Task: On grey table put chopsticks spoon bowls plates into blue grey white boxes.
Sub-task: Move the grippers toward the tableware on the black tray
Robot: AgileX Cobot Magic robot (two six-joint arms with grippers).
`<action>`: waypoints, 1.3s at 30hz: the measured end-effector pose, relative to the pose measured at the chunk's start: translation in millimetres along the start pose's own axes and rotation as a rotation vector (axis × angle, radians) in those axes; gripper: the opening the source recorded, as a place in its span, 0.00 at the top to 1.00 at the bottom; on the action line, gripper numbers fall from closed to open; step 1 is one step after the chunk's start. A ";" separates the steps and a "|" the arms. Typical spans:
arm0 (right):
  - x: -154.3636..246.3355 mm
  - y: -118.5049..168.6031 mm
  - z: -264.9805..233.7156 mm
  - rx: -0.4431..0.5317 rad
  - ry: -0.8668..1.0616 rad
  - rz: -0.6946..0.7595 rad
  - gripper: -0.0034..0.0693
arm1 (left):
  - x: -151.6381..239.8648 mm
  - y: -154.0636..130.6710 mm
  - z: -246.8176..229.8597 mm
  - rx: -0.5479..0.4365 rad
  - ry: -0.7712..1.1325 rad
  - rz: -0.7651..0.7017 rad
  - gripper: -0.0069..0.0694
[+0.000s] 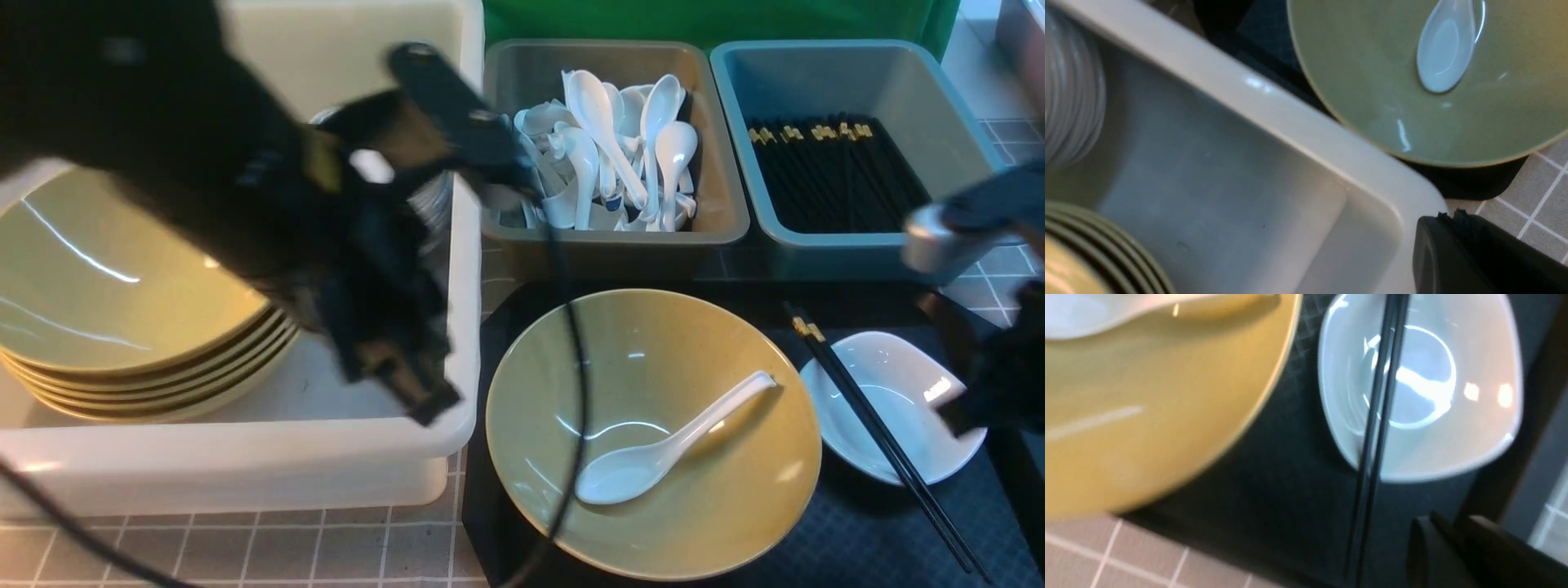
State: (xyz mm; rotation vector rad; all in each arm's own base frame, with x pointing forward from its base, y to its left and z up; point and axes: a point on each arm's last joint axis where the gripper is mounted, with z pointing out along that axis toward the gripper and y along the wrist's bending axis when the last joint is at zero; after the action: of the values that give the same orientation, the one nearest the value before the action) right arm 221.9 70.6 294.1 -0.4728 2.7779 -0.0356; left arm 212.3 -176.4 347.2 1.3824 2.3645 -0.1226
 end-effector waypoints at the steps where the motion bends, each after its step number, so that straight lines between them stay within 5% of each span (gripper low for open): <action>1: -3.5 -0.5 3.4 -0.002 0.009 0.003 0.78 | -1.4 -0.7 1.8 0.002 0.001 0.004 0.92; 7: -46.6 -17.7 57.2 -0.116 0.113 0.047 0.48 | -9.7 -3.0 12.2 0.010 -0.009 0.021 0.92; 12: -63.0 -20.6 91.3 -0.145 0.158 0.048 0.40 | -18.2 -1.0 11.6 -0.012 -0.101 0.017 0.92; 21: -63.7 -19.5 122.0 -0.157 0.236 0.023 0.43 | -22.1 0.2 14.2 -0.019 -0.129 0.015 0.92; 32: -63.8 -19.5 121.8 -0.158 0.236 0.023 0.74 | -24.9 1.4 27.2 -0.008 -0.099 0.028 0.92; 39: -63.8 -19.5 121.8 -0.158 0.236 0.023 0.70 | -25.5 1.7 31.4 -0.004 -0.088 0.028 0.92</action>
State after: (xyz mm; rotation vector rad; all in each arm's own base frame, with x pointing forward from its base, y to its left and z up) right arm 323.8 76.5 199.9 -0.5044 3.0328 0.1439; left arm 234.0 -205.0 328.3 1.3786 2.2720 -0.1673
